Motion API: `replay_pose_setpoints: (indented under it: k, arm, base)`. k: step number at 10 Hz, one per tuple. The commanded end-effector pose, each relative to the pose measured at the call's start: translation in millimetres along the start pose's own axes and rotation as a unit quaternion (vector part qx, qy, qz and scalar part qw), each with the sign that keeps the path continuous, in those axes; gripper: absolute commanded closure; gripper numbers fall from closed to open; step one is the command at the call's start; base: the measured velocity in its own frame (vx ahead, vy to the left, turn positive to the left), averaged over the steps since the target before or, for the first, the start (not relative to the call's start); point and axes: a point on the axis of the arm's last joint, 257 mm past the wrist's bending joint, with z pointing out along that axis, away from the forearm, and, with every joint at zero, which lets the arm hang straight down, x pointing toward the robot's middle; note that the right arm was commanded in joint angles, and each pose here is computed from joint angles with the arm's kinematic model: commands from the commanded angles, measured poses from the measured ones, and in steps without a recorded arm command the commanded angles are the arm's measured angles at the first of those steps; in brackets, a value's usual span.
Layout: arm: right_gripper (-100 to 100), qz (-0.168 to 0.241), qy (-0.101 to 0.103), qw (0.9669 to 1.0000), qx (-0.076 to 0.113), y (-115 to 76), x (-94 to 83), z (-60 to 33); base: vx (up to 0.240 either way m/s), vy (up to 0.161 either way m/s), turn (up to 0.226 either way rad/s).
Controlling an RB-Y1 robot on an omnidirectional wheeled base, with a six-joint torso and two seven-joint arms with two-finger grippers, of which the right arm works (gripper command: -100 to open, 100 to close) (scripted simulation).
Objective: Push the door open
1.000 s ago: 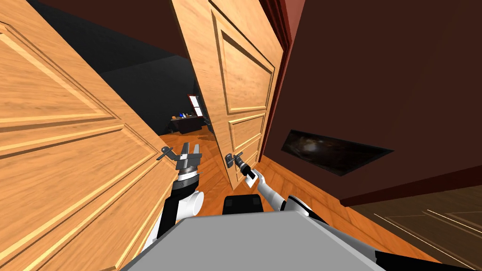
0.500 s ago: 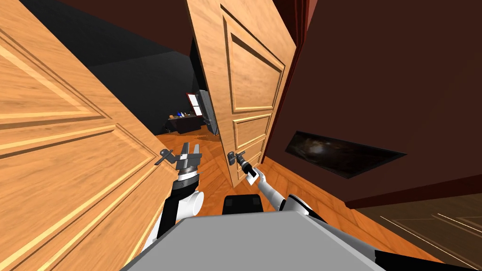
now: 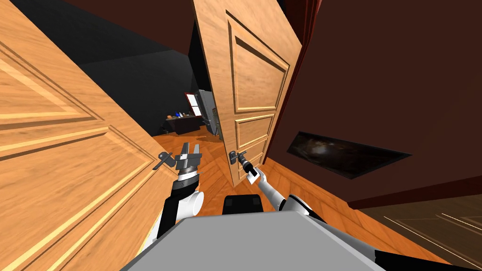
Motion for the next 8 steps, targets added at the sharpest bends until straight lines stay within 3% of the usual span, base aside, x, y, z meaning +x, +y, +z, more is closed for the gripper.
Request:
replay_pose_setpoints:
  k: [1, 8]
  arm:
    - [100, -0.005, -0.015, 0.9999, -0.004, 5.4, -20.2, 1.9]
    - [100, -0.003, -0.051, 0.9987, -0.003, 4.9, -50.7, 1.3]
  base:
    - [0.069, 0.091, -0.081]
    - [0.067, 0.103, -0.045]
